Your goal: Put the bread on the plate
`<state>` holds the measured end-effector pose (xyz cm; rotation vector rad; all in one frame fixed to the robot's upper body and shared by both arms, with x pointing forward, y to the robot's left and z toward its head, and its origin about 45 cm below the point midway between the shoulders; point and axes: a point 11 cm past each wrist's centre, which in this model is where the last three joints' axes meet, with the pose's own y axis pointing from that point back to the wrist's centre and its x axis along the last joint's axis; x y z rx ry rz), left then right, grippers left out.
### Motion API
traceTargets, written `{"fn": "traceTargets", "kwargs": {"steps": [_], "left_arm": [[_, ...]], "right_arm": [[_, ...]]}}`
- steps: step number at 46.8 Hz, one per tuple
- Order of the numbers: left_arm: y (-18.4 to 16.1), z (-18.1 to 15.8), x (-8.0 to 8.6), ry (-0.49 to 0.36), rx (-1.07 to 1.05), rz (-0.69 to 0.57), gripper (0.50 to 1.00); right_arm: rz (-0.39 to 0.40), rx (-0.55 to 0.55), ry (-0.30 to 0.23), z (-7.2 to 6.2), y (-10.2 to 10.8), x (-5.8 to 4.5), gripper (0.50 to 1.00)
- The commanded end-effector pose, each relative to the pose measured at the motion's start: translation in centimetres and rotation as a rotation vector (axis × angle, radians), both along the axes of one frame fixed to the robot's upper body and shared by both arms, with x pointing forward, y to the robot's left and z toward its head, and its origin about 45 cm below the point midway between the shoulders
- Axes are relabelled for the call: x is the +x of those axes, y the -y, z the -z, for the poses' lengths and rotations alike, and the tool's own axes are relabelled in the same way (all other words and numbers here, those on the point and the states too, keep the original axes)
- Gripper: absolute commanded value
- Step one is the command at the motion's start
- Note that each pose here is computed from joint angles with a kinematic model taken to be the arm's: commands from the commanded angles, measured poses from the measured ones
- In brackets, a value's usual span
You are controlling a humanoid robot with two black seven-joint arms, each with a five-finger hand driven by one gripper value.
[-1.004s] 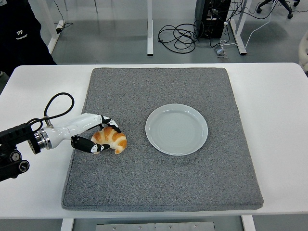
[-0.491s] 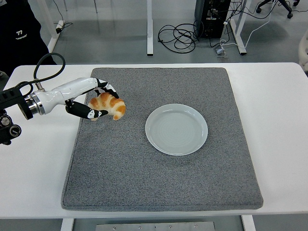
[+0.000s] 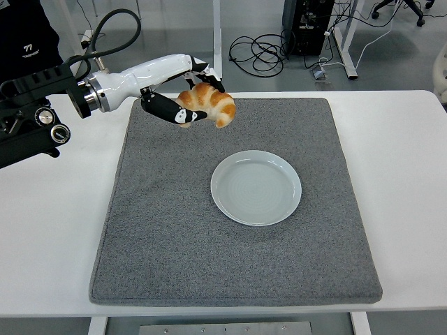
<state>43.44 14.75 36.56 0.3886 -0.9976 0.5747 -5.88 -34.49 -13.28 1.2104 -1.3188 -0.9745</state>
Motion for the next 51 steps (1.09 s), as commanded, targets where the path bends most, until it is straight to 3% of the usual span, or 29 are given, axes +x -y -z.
{"fn": "traceTargets", "kwargs": {"steps": [1,13,51], "left_arm": [[1.2,-0.1,0.0,0.002,0.001,0.013,0.5],[3.2,-0.2,-0.1,-0.002,0.013,0.048,0.5],[7.4,9.8,-0.4,-0.132,0.072,0.05,0.5]], "right_arm": [[0.0,0.0,0.0,0.0,0.0,0.0,1.0],[0.0,0.0,0.0,0.0,0.0,0.0,1.0],[0.0,0.0,0.0,0.0,0.0,0.0,1.0]]}}
